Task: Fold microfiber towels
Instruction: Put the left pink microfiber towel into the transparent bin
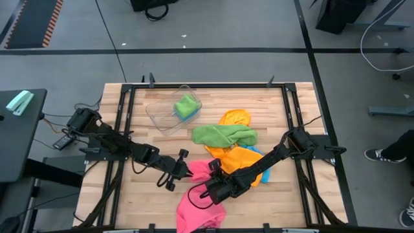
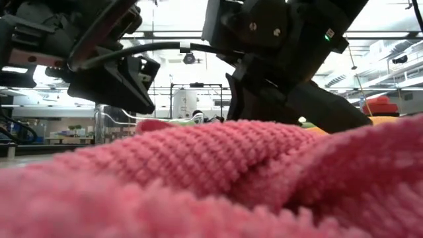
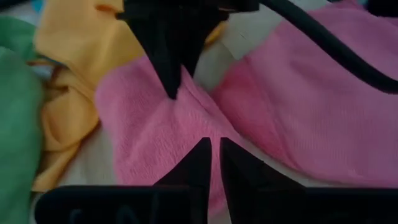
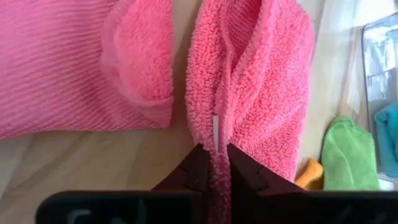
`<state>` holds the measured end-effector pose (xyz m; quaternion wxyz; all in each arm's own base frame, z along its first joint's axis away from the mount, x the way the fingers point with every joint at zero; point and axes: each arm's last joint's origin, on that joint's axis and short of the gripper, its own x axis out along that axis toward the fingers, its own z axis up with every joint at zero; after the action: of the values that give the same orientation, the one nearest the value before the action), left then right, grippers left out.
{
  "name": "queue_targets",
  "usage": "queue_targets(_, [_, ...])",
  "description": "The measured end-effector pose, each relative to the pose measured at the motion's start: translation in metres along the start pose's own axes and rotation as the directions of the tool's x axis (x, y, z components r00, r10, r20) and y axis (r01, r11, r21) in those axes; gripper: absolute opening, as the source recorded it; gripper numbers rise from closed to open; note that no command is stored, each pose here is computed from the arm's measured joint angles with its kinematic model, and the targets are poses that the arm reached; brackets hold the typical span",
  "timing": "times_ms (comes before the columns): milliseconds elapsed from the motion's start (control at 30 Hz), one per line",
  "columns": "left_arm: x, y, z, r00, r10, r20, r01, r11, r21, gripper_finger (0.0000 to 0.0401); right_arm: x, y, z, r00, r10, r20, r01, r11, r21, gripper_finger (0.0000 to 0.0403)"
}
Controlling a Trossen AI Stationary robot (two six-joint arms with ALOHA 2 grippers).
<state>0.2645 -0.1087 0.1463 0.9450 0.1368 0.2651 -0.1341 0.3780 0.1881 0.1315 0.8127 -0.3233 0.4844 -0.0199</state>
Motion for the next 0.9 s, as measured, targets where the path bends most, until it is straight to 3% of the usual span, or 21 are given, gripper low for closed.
queue_targets(100, [-0.001, -0.001, 0.001, 0.998, 0.061, -0.002, -0.061, 0.998, -0.033, 0.0062, -0.002, -0.001, -0.002, 1.0, 0.002, -0.016, -0.002, 1.0, -0.012, 0.0042])
queue_targets(233, [-0.001, -0.002, 0.001, 0.998, 0.064, -0.003, -0.064, 0.995, -0.076, 0.0106, -0.01, -0.007, -0.002, 1.0, -0.003, -0.024, 0.002, 1.0, -0.004, 0.0042])
queue_targets(533, [-0.003, -0.004, 0.002, 0.997, 0.076, -0.006, -0.076, 0.996, -0.035, 0.0221, -0.028, -0.026, -0.001, 1.0, 0.007, -0.005, -0.006, 0.993, 0.12, 0.0042])
queue_targets(700, [-0.021, 0.0, 0.009, 0.994, 0.105, -0.021, -0.106, 0.994, -0.032, 0.0226, -0.041, -0.035, 0.001, 1.0, -0.003, 0.026, -0.003, 0.975, 0.222, 0.0042])
queue_targets(900, [-0.04, 0.002, 0.012, 0.994, 0.095, -0.057, -0.097, 0.995, -0.027, 0.0192, -0.04, -0.034, 0.001, 1.0, -0.006, 0.024, -0.001, 0.963, 0.27, 0.0042])
